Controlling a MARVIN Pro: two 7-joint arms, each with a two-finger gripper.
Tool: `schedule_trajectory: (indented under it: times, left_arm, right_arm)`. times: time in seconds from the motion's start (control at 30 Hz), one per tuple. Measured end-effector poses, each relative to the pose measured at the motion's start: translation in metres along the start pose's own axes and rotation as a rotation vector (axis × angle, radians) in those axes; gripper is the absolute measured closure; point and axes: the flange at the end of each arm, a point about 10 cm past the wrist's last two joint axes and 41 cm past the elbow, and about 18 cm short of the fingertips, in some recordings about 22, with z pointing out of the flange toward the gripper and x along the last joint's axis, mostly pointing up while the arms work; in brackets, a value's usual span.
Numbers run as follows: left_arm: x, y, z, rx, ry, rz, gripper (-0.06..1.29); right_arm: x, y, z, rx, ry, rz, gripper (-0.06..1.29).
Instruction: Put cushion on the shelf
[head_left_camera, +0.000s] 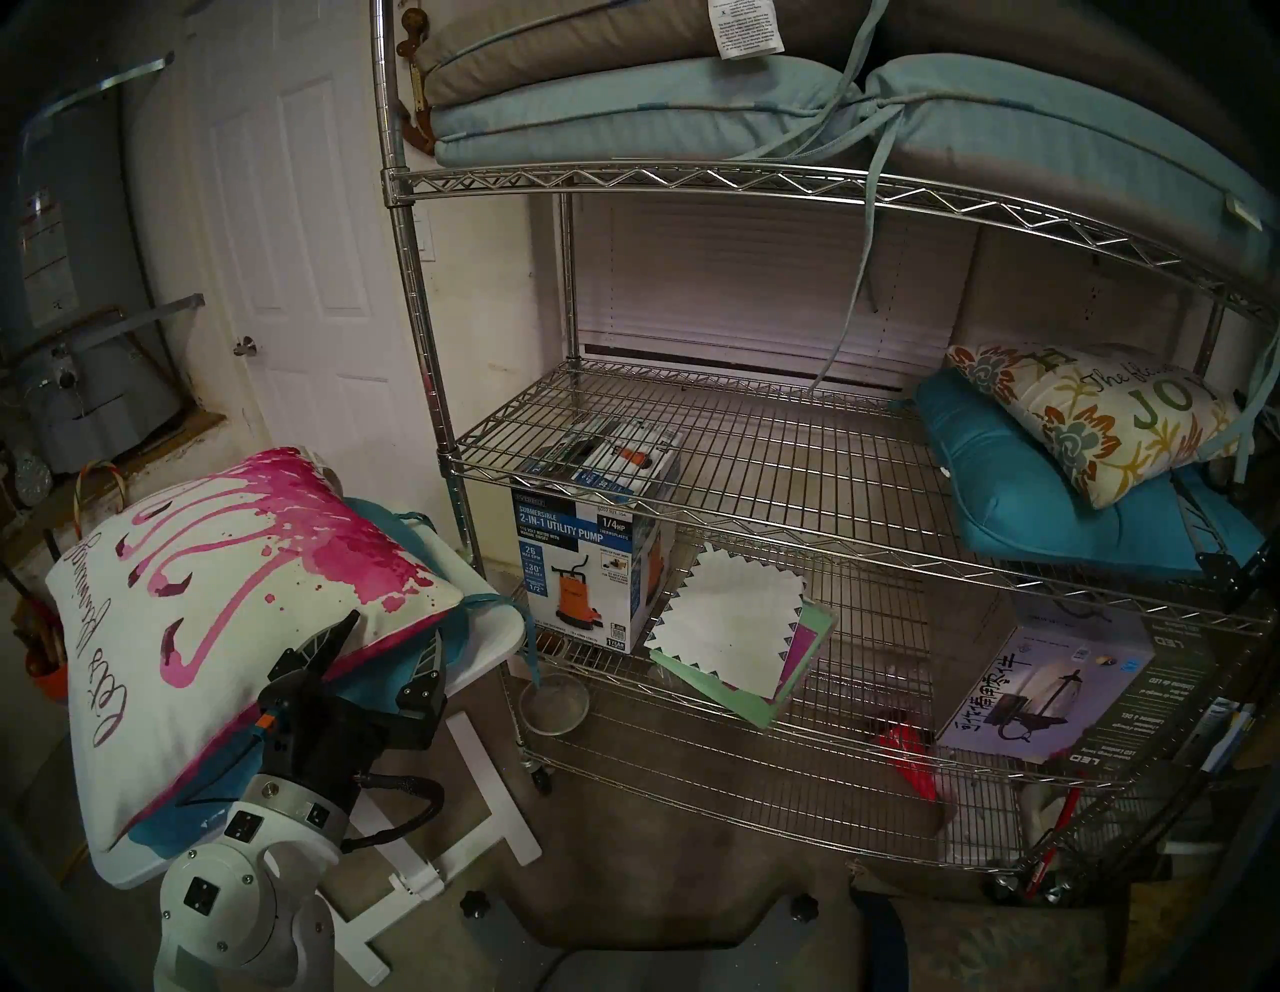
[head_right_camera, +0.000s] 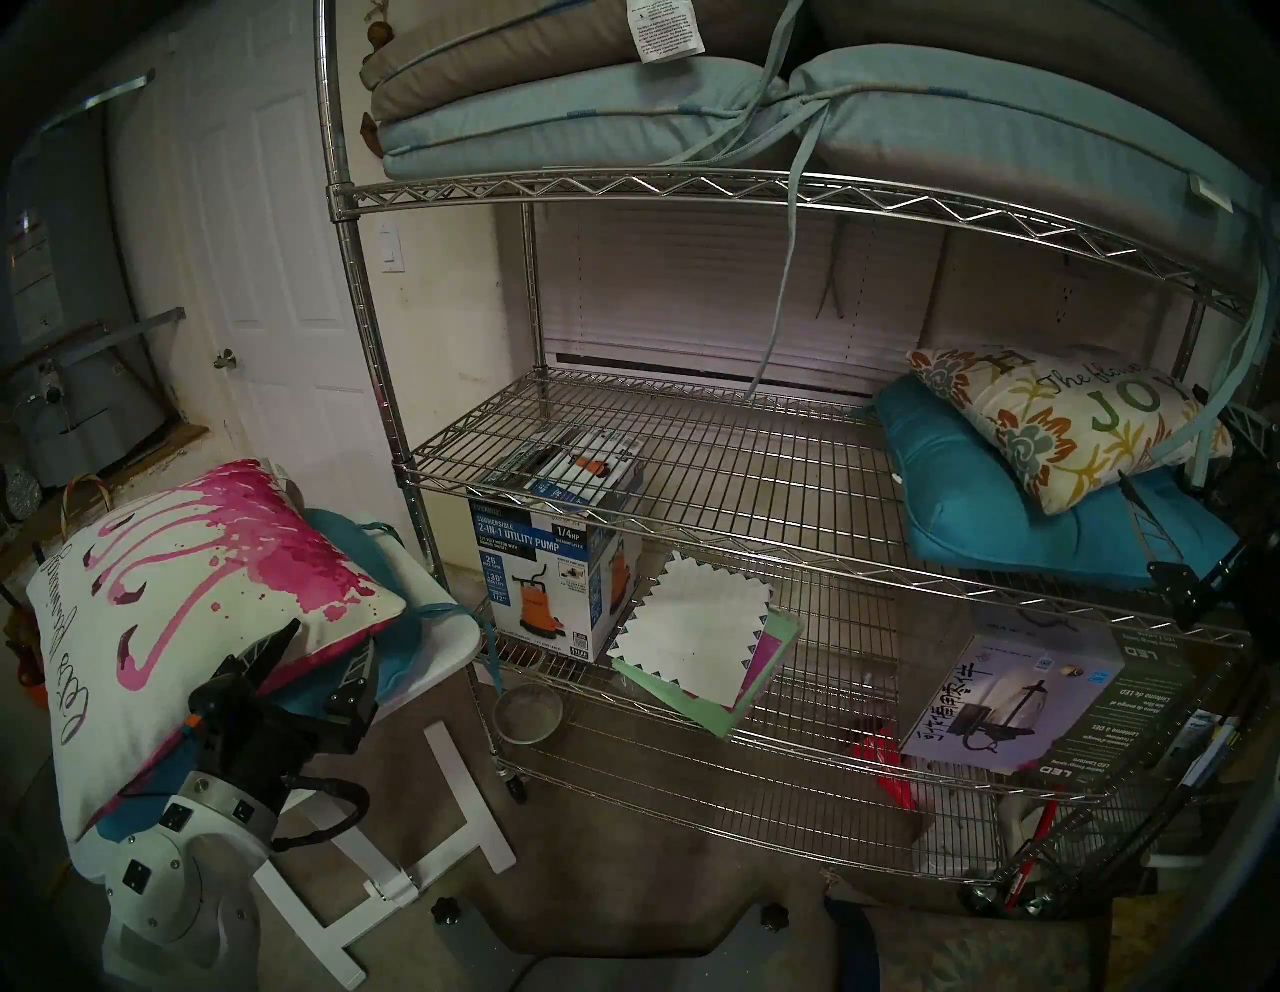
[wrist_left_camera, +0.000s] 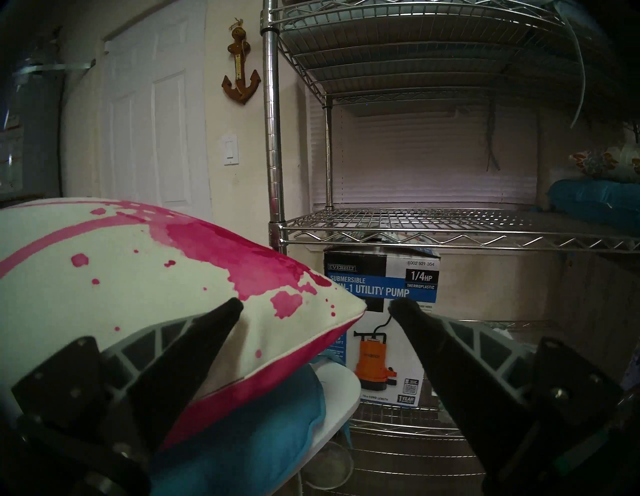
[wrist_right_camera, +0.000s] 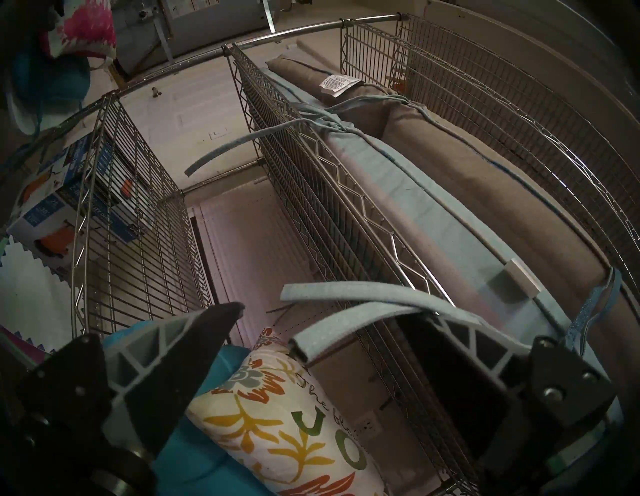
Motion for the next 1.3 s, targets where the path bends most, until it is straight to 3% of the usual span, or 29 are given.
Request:
schedule_trajectory:
  times: [0.37,0.83,1.1,1.3]
  left_arm:
    - [0.005,-0.001,-0.010,0.048,-0.038,0.261,-0.04]
    - [-0.003,0.000,-0.030,0.169,-0.059,0.499,-0.04]
    - [-0.004,-0.005,-0.044,0.255,-0.059,0.570,-0.04]
    - [-0.007,0.000,-0.056,0.315,-0.066,0.569,-0.04]
  right_arm:
    - [0.000,0.000,0.000,-0.001,0.001,-0.001,0.00]
    - [0.000,0.000,0.000,-0.002,0.001,-0.002,0.00]
    - [0.000,0.001,0.000,-0.002,0.001,-0.002,0.00]
    - [0.000,0.001,0.000,-0.002,0.001,-0.002,0.00]
